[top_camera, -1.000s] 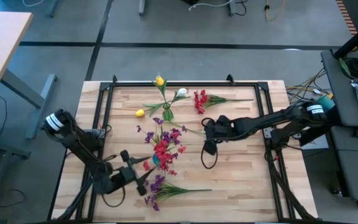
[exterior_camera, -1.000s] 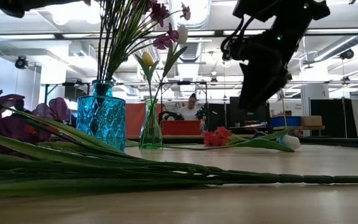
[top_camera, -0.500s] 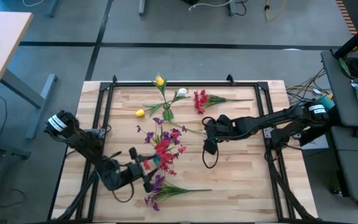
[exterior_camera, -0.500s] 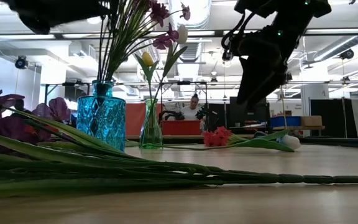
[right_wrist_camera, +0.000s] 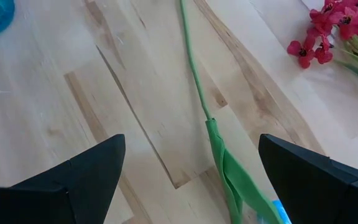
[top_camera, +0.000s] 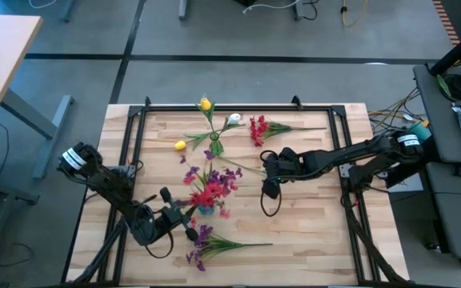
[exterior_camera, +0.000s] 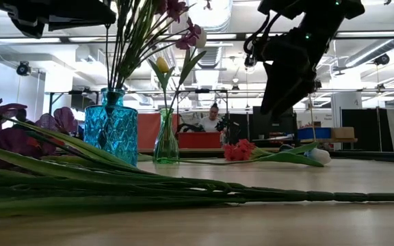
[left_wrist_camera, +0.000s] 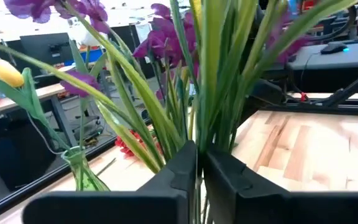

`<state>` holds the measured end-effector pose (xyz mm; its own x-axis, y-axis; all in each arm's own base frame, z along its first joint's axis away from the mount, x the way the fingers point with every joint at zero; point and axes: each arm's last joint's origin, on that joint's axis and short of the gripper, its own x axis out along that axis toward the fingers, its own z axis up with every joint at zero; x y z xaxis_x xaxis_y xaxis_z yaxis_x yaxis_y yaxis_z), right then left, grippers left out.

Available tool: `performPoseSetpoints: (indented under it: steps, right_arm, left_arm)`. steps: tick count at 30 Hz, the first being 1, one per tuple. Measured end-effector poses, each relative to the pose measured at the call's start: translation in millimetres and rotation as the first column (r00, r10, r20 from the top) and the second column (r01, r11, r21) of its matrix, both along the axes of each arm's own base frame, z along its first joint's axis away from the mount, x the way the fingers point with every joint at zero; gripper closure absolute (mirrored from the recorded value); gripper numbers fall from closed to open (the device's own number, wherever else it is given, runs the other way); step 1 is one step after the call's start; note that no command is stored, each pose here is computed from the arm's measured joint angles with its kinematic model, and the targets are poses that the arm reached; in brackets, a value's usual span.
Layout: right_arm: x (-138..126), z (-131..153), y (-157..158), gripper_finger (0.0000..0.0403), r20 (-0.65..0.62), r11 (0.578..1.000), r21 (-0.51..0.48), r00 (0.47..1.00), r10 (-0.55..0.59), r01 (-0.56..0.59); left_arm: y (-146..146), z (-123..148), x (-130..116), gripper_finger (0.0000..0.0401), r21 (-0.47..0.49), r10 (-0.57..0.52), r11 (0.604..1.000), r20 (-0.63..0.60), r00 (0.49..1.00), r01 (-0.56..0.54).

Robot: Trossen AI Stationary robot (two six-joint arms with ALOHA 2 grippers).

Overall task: Sort flowers into vase by color
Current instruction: Put the left red flowers into the blue vase, then put the bottom white flower into the green vase

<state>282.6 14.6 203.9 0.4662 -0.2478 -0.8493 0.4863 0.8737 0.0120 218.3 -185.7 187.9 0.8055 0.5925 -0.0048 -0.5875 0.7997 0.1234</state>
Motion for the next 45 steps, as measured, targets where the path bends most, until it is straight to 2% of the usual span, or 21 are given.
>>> performPoseSetpoints:
  steps: [6,11,20,24,29,33,40,42,45]
  right_arm:
    - [0,0,0,0.0042,-0.001,1.0,-0.002,1.0,0.004,-0.004]
    - [-1,0,-1,0.0042,-0.016,1.0,-0.007,1.0,0.021,-0.021]
    - [-1,-4,-16,0.0051,-0.066,0.996,0.001,0.994,0.088,-0.089]
    - [-3,-15,-27,0.008,-0.126,0.987,-0.002,0.98,0.157,-0.158]
    - [-4,-42,-40,0.0115,-0.235,0.984,0.002,0.956,0.176,-0.181]
    - [-4,-69,-43,0.0144,-0.33,0.984,0.027,0.928,0.175,-0.175]
    - [-4,-79,-33,0.0223,-0.392,0.954,0.091,0.871,0.298,-0.286]
    - [-11,-75,-26,0.0247,-0.427,0.936,0.129,0.833,0.351,-0.328]
    - [-29,-64,-16,0.0278,-0.501,0.894,0.192,0.743,0.444,-0.404]
  left_arm:
    - [-4,-1,-10,0.0382,-0.016,0.095,0.995,0.018,0.995,-0.094]
    - [-9,2,-15,0.037,-0.032,0.014,0.999,0.027,1.0,-0.013]
    - [-16,10,-34,0.0318,-0.084,-0.061,0.994,0.068,0.996,0.067]
    - [-5,7,-50,0.0314,-0.164,-0.13,0.975,0.126,0.983,0.15]
    - [18,-12,-67,0.0325,-0.256,-0.31,0.903,0.167,0.936,0.345]
    - [33,-16,-80,0.0326,-0.305,-0.312,0.88,0.204,0.928,0.363]
    - [42,-15,-87,0.0326,-0.337,-0.307,0.864,0.235,0.922,0.374]
    - [42,-15,-87,0.0326,-0.336,-0.307,0.865,0.234,0.923,0.373]
    - [41,-18,-87,0.0326,-0.325,-0.309,0.872,0.216,0.926,0.367]
